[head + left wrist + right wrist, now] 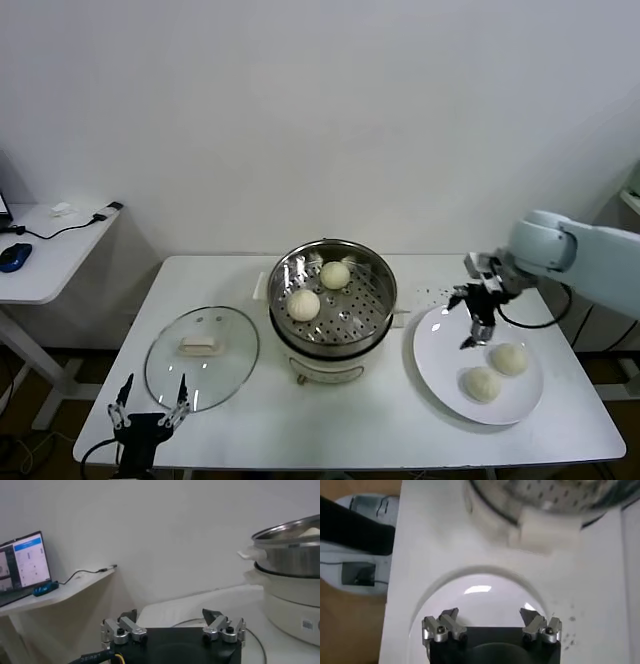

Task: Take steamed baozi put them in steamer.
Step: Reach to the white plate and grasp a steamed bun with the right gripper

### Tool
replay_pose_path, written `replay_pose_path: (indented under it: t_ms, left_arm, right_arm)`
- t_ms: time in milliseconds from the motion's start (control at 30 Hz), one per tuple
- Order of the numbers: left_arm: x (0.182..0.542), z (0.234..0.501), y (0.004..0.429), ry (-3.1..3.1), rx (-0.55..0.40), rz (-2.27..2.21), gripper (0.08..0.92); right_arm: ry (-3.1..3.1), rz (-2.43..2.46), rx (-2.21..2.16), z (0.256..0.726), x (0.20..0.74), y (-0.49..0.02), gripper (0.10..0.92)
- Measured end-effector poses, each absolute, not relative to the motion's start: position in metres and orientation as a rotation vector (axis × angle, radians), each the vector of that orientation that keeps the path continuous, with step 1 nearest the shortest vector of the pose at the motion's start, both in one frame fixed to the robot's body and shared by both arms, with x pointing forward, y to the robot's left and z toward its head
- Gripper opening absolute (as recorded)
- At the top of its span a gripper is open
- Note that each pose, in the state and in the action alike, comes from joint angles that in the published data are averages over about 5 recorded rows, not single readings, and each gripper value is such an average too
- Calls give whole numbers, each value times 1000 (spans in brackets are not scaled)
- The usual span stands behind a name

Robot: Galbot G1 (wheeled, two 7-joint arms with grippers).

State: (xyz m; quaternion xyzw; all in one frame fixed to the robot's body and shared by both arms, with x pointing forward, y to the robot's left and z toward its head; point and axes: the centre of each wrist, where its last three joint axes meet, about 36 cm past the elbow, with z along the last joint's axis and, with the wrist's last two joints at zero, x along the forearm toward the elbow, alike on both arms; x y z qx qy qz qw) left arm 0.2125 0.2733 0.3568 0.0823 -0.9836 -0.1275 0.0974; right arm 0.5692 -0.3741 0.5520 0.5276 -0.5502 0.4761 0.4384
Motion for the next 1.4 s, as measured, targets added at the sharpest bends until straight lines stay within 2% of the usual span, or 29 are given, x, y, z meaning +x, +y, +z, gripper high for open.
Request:
replay_pose_path:
  t_ms: [367, 800, 1000, 1233, 1400]
  left_arm:
    - [212, 353, 275, -2901, 252, -382, 823]
    - [210, 346, 276, -2882, 257, -384, 823]
    - [211, 344, 274, -2881, 254, -381, 823]
    - [213, 342, 273, -2882, 252, -378, 823]
    - [214, 341, 269, -2884, 244, -373, 823]
  right_arm:
    - [-1312, 1175, 1269, 494, 549, -400, 823]
    - [-1282, 1178, 1248, 458, 548, -405, 821]
    - [-1277, 1175, 1257, 452, 549, -401, 750]
    - [-1273, 1168, 1266, 451, 549, -400, 620]
    - [-1270, 1166, 1271, 452, 551, -401, 584]
